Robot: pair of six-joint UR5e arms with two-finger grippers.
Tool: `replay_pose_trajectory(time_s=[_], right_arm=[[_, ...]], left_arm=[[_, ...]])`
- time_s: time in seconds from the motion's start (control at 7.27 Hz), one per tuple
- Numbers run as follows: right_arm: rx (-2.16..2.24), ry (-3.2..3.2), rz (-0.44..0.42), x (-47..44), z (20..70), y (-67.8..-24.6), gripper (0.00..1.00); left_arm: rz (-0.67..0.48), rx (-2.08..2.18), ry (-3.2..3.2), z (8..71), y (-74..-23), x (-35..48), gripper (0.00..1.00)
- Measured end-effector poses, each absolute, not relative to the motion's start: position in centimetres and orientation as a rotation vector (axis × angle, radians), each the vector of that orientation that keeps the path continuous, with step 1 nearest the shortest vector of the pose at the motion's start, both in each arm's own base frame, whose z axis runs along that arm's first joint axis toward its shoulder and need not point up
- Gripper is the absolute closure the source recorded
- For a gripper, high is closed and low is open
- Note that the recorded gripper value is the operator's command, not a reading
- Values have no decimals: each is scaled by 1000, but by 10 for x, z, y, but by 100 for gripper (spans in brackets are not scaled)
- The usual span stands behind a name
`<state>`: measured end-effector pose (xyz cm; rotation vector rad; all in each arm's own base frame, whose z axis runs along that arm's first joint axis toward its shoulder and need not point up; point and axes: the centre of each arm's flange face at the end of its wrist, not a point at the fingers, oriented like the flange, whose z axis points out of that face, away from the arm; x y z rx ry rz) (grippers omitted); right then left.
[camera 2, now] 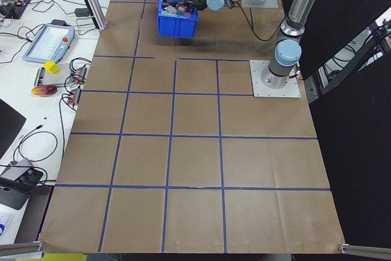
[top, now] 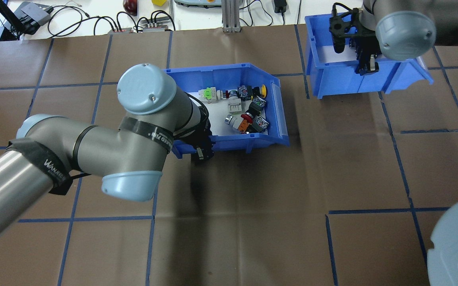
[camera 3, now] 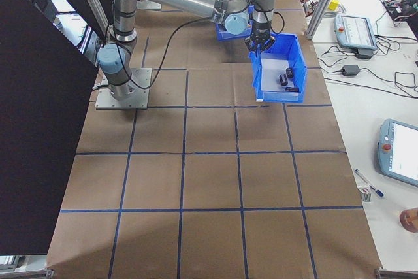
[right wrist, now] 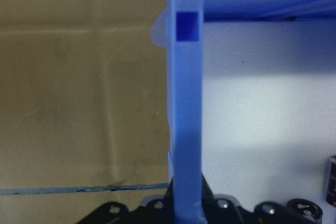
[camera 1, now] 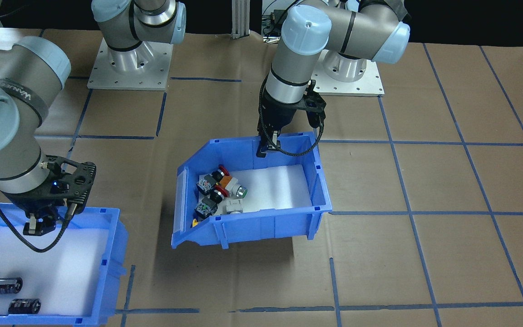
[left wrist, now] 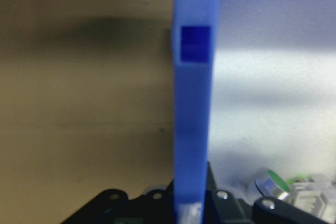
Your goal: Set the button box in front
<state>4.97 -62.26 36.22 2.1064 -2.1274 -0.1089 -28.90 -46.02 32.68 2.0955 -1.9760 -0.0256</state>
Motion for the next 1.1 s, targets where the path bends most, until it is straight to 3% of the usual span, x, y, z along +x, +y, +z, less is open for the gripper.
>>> replay_pose_trajectory(time_s=[0.41, 0.69, 1.1], right_arm=[[2161, -2116, -136, 26, 355, -561, 97], [2181, -2103, -139, 26, 348, -524, 97], [2172, -2141, -77, 24, 342, -492, 97]], left_arm=[[-36, 2101, -1993, 289, -558, -316, 100], [-70, 2099, -1993, 272, -581, -325, 100], [-104, 2090, -1981, 268, -587, -327, 97]])
